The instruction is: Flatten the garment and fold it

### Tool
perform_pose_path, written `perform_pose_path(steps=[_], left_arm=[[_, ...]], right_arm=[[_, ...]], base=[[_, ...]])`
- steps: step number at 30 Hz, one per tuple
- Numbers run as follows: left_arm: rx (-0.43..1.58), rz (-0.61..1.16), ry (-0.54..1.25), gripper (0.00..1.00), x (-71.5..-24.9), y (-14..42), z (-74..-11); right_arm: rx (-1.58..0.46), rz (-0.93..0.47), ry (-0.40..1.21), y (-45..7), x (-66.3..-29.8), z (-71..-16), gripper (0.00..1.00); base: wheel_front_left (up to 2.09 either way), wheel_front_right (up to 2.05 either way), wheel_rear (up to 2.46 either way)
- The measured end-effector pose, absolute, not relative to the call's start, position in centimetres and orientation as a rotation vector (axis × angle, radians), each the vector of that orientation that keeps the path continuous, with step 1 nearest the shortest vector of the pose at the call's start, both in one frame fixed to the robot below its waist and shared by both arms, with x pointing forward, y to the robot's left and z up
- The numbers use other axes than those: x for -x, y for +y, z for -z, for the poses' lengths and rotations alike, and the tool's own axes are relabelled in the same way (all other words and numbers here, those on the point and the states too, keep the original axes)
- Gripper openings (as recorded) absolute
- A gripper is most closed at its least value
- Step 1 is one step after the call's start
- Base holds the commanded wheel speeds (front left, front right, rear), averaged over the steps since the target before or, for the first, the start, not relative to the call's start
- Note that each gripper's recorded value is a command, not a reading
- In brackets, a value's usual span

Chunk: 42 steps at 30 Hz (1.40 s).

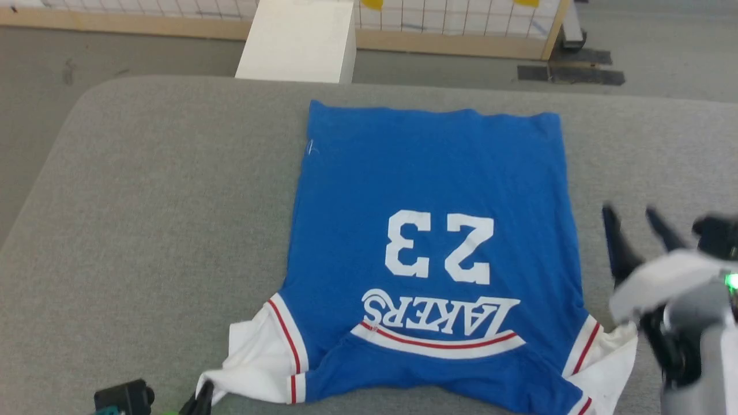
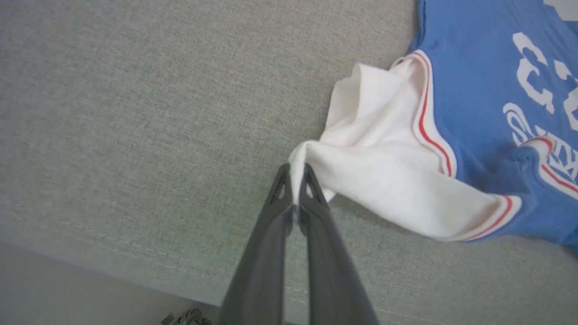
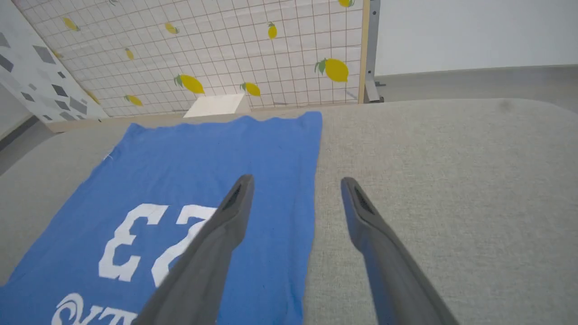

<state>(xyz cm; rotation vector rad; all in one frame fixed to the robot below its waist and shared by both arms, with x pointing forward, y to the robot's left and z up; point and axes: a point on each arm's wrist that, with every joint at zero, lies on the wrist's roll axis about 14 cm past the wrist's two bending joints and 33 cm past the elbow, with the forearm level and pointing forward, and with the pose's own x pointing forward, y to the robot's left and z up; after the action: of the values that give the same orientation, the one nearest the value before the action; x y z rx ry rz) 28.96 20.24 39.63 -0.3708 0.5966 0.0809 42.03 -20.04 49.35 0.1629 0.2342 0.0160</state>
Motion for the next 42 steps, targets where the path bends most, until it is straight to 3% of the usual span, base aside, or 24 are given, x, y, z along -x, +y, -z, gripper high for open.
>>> perform_pose_path(steps=[6, 15, 21, 28, 29, 30, 32, 34, 42], left_arm=[[0.369, -0.063, 0.536, 0.00, -31.8, 19.9, -40.4], [0.381, -0.100, 0.555, 0.00, -33.8, 20.5, -37.8], [0.388, -0.133, 0.546, 0.00, -34.7, 21.1, -36.3], [0.390, -0.150, 0.544, 0.00, -35.1, 21.4, -35.1], [0.390, -0.154, 0.542, 0.00, -35.1, 21.6, -35.0], [0.390, -0.157, 0.540, 0.00, -35.1, 21.6, -34.9], [0.391, -0.162, 0.537, 0.00, -35.1, 21.7, -34.8], [0.392, -0.165, 0.532, 0.00, -35.1, 21.7, -34.9], [0.389, -0.171, 0.504, 0.00, -34.8, 21.9, -35.9]], right_arm=[[-0.133, 0.010, 0.119, -21.0, -50.0, -51.7, 1.00], [-0.080, 0.061, 0.314, -22.4, -59.6, -48.2, 1.00], [-0.037, 0.081, 0.593, -22.4, -62.0, -41.9, 1.00], [-0.051, 0.057, 0.867, -20.2, -62.2, -36.0, 1.00], [-0.047, 0.054, 0.897, -19.8, -62.8, -35.8, 0.58], [-0.051, 0.055, 0.912, -19.7, -62.9, -35.7, 0.33], [-0.052, 0.051, 0.919, -19.3, -63.1, -35.6, 0.00], [-0.054, 0.048, 0.890, -19.1, -63.4, -36.0, 0.00], [-0.064, 0.021, 0.459, -18.9, -61.9, -39.8, 0.00]], base=[[0.00, 0.00, 0.00], [0.00, 0.00, 0.00], [0.00, 0.00, 0.00], [0.00, 0.00, 0.00], [0.00, 0.00, 0.00], [0.00, 0.00, 0.00], [0.00, 0.00, 0.00], [0.00, 0.00, 0.00], [0.00, 0.00, 0.00]])
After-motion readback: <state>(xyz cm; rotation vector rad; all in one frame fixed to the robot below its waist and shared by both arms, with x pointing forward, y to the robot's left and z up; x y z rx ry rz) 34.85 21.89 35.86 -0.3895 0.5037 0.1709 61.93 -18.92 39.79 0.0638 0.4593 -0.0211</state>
